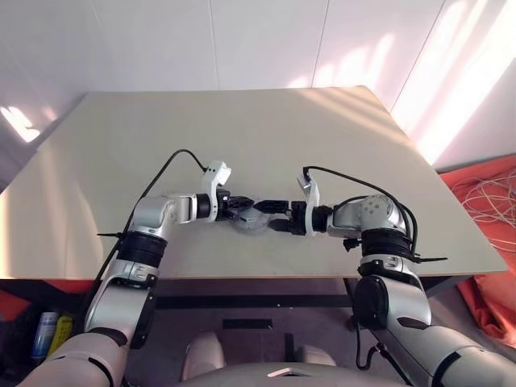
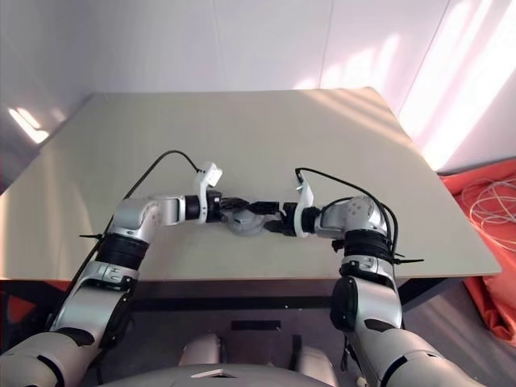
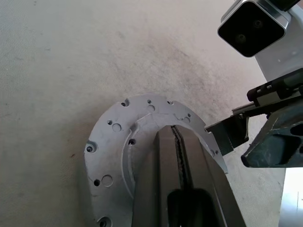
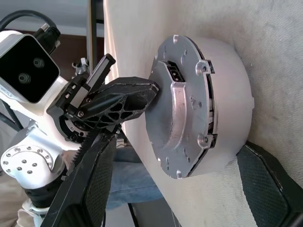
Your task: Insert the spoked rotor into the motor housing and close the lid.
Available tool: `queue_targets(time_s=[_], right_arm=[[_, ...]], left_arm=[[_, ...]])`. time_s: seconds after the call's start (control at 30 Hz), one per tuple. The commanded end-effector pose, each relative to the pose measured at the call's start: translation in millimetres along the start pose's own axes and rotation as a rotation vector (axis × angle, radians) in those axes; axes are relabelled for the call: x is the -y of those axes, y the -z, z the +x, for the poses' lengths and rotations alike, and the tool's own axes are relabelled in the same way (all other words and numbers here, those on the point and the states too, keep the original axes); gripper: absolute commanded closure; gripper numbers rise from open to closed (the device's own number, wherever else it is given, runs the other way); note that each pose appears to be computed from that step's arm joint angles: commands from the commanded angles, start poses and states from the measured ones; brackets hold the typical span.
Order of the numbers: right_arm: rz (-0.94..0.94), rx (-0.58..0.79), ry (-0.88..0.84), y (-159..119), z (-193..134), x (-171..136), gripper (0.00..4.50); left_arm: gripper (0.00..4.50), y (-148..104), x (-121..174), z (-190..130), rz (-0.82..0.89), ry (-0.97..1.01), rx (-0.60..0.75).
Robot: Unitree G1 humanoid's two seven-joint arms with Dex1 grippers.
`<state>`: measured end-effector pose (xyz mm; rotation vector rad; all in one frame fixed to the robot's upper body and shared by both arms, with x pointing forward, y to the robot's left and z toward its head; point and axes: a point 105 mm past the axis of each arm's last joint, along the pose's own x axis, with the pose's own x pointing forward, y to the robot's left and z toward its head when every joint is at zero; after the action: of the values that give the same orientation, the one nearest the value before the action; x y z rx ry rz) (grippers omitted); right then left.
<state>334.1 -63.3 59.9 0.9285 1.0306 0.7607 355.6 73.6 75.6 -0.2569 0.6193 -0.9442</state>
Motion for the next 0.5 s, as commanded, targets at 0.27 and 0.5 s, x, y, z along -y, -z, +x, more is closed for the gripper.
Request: queue_targets(time_s=[0.27, 0.5], right_arm=[[-0.036, 0.082, -0.082, -17.6, 22.7, -32.3, 0.02], [-0.039, 0.082, -0.092, -16.4, 25.4, -35.1, 0.41]], left_arm=[[4.5, 20.0, -9.7, 2.9, -0.037, -0.048, -0.063], [4.5, 18.8, -10.7, 2.3, -0.038, -0.053, -0.055]])
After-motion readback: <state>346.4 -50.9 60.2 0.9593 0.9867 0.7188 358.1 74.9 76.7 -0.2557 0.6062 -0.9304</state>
